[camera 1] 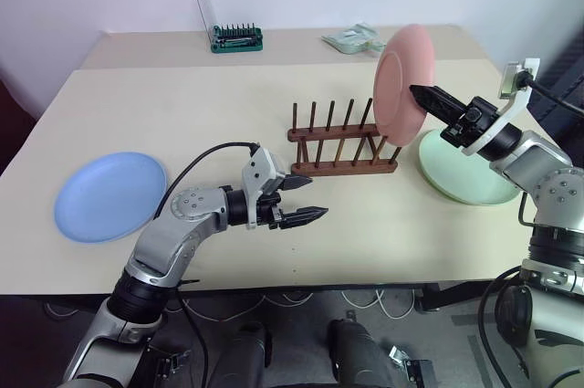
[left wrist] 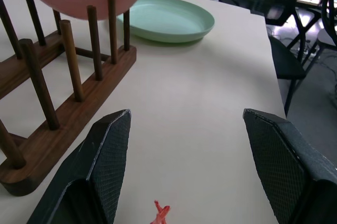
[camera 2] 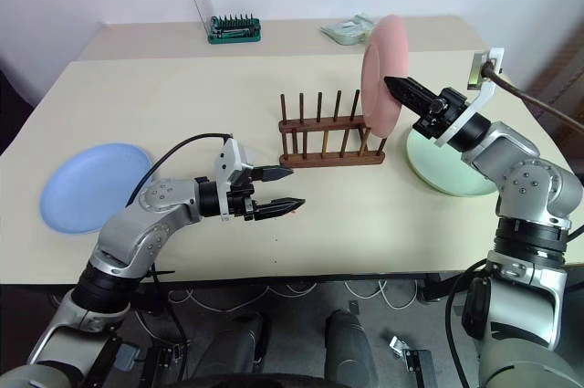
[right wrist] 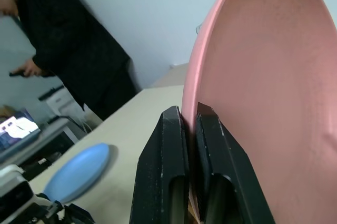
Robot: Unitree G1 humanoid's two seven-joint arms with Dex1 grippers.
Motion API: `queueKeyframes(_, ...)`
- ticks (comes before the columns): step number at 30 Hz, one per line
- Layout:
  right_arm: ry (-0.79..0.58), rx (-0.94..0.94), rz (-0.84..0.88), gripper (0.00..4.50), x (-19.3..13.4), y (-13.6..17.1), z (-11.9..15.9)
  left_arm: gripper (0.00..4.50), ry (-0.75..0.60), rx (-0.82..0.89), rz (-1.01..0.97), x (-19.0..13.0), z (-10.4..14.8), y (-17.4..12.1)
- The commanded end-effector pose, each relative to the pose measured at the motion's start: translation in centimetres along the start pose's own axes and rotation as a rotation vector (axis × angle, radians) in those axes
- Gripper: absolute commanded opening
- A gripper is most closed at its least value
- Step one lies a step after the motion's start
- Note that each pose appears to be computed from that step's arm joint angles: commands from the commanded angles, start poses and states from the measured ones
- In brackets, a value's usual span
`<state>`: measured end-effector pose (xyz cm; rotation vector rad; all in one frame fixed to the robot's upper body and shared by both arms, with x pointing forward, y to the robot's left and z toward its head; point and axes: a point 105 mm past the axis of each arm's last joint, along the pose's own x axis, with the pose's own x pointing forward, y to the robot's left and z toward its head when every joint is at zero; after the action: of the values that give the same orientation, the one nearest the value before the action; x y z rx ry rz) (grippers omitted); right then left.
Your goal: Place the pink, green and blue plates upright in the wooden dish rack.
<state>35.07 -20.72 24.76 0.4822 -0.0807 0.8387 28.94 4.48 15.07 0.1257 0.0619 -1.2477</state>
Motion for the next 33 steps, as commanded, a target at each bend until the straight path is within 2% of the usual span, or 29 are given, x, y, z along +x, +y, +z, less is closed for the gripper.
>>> queueKeyframes(1,-0.045,0.020,0.016,0.00,0.0,0.1,1.1,3.47,-0.041,0.032,-0.003,-0.1,1.3,-0.2)
queueKeyframes(7,-0.029,0.023,-0.034,0.00,-0.1,-1.0,0.3,3.47,-0.042,0.032,0.005,-0.1,1.3,-0.1)
queueKeyframes(10,-0.044,0.004,-0.062,1.04,-0.2,-1.4,0.5,3.51,-0.043,0.030,0.007,0.0,1.3,0.0)
queueKeyframes(14,-0.138,-0.110,-0.152,2.95,-0.6,-2.3,2.7,3.51,-0.042,0.028,0.009,0.1,1.2,-0.1)
queueKeyframes(17,-0.235,-0.119,-0.196,2.95,-2.0,-2.7,5.3,3.51,-0.044,0.024,0.011,0.1,1.2,-0.1)
queueKeyframes(22,-0.211,-0.268,-0.297,2.95,-5.5,-2.7,6.8,3.51,-0.044,0.017,0.024,0.0,1.1,-0.1)
queueKeyframes(23,-0.178,-0.309,-0.323,2.95,-6.1,-2.8,6.7,3.51,-0.045,0.017,0.024,0.0,1.0,-0.1)
queueKeyframes(25,-0.008,-0.416,-0.371,2.95,-7.8,-3.1,5.1,3.51,-0.046,0.016,0.024,0.0,1.0,-0.1)
queueKeyframes(27,0.328,-0.585,-0.440,3.50,-10.0,-4.3,1.4,3.51,-0.046,0.017,0.016,0.2,1.0,-0.1)
queueKeyframes(29,0.577,-0.679,-0.432,4.27,-11.8,-4.8,-1.6,3.51,-0.049,0.018,0.007,0.3,0.9,-0.2)
queueKeyframes(30,0.681,-0.717,-0.423,4.44,-12.6,-5.1,-3.0,3.51,-0.050,0.018,0.000,0.4,0.9,-0.2)
queueKeyframes(32,0.814,-0.778,-0.417,4.44,-13.6,-5.8,-5.0,3.51,-0.053,0.019,-0.015,0.7,1.0,-0.2)
queueKeyframes(33,0.807,-0.756,-0.408,4.44,-13.4,-5.9,-5.8,3.51,-0.055,0.021,-0.021,0.9,1.0,-0.2)
